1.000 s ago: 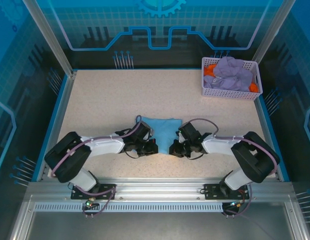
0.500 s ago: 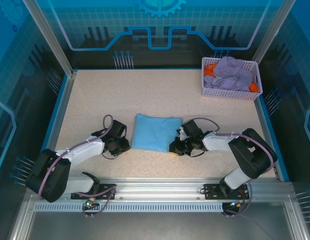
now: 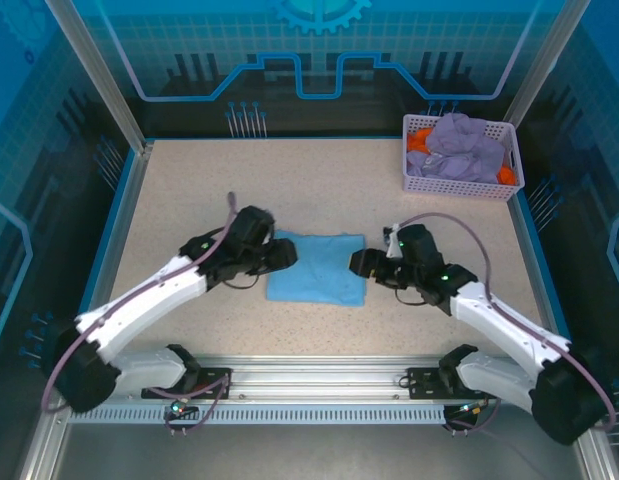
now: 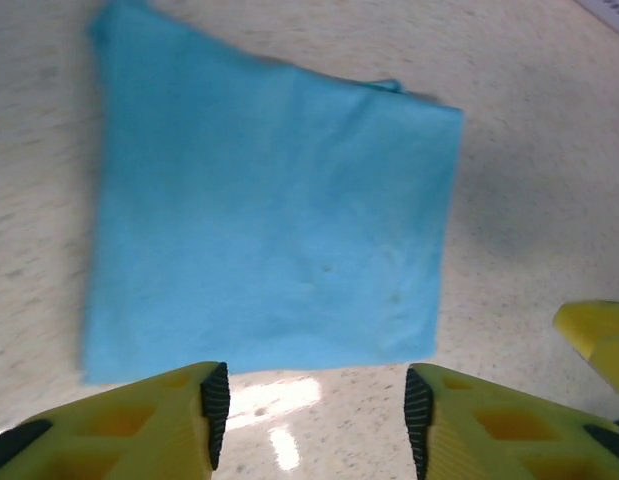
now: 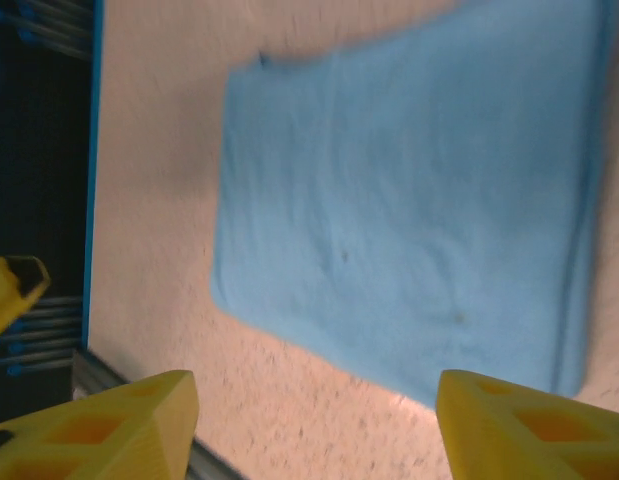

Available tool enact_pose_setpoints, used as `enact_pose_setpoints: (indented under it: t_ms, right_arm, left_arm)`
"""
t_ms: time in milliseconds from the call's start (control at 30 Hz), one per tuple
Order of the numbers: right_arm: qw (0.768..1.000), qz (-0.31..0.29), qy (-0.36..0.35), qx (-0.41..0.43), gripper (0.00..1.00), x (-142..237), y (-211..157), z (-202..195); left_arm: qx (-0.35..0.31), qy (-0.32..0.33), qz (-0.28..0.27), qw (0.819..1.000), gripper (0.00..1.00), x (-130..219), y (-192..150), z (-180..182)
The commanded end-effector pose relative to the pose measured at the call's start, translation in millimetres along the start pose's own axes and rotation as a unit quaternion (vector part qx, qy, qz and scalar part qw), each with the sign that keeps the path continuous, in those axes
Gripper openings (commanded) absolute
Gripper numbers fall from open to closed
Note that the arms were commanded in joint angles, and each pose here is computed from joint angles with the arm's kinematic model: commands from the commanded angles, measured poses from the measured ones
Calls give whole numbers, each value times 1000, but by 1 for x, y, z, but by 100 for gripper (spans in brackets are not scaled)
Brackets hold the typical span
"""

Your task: Fold and stack the t-shirts

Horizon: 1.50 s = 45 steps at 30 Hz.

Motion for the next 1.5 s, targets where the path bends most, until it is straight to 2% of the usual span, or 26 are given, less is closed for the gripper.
enact_pose_setpoints:
  t_ms: [0,133,233,267,400,467,567,667,733,833,933,1000,1200,1333,1467]
  right_arm:
    - [997,-65,-47,-8,70,13,18,-16]
    - [995,-85,-57,-21,73,9,31,-32]
    - [995,-74,-54,-31,73,1,34,-43]
    - [995,-71,-53,-35,73,-1,35,-47]
    - [996,-68,-37,-44,75,-4,37,-56]
    - [996,-63,-26,-53,75,-7,37,-61]
    - [996,-50,-18,-71,76,-12,38,-69]
    - [995,-41,-6,-95,76,-15,39,-78]
    - [993,-42,-5,-109,76,-15,39,-83]
    - [991,-44,-3,-127,77,-15,38,-90]
    - [990,-46,-4,-137,77,-14,38,-94]
    - [989,-47,-7,-142,77,-14,37,-96]
    - [988,-48,-10,-148,77,-14,37,-99]
    - [988,-48,-9,-149,77,-15,38,-100]
    - [987,-42,-8,-153,77,-19,38,-101]
  left_arm:
    - [-63,26,57,996,64,-42,0,-19]
    - [-97,49,109,988,83,-93,6,-37]
    - [-113,105,148,977,97,-127,4,-33]
    - [-115,129,160,972,99,-136,3,-30]
    - [-110,147,190,965,99,-161,-5,-21]
    - [-112,180,200,957,99,-166,-5,-14]
    - [-107,228,204,946,99,-168,-1,9]
    - [-75,231,208,947,99,-163,14,44]
    - [-93,234,198,947,99,-156,29,59]
    - [-127,270,197,934,99,-154,54,86]
    - [-87,252,194,944,98,-154,82,118]
    - [-91,254,178,946,99,-154,101,133]
    - [-93,301,203,927,99,-159,132,182]
    - [-32,297,186,936,99,-141,150,209]
    - [17,269,116,956,99,-98,172,188]
Point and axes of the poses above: each hand's point on the last joint's axis, 136 mm out from that joint toward the fingers, its own x axis back along the fingers, its own z axis along the line the jaws close on, y = z × x, the point moved 10 cm from there along x, back along the fingers, and after that the axes turned 11 degrees about -x, right-handed, at the moved point
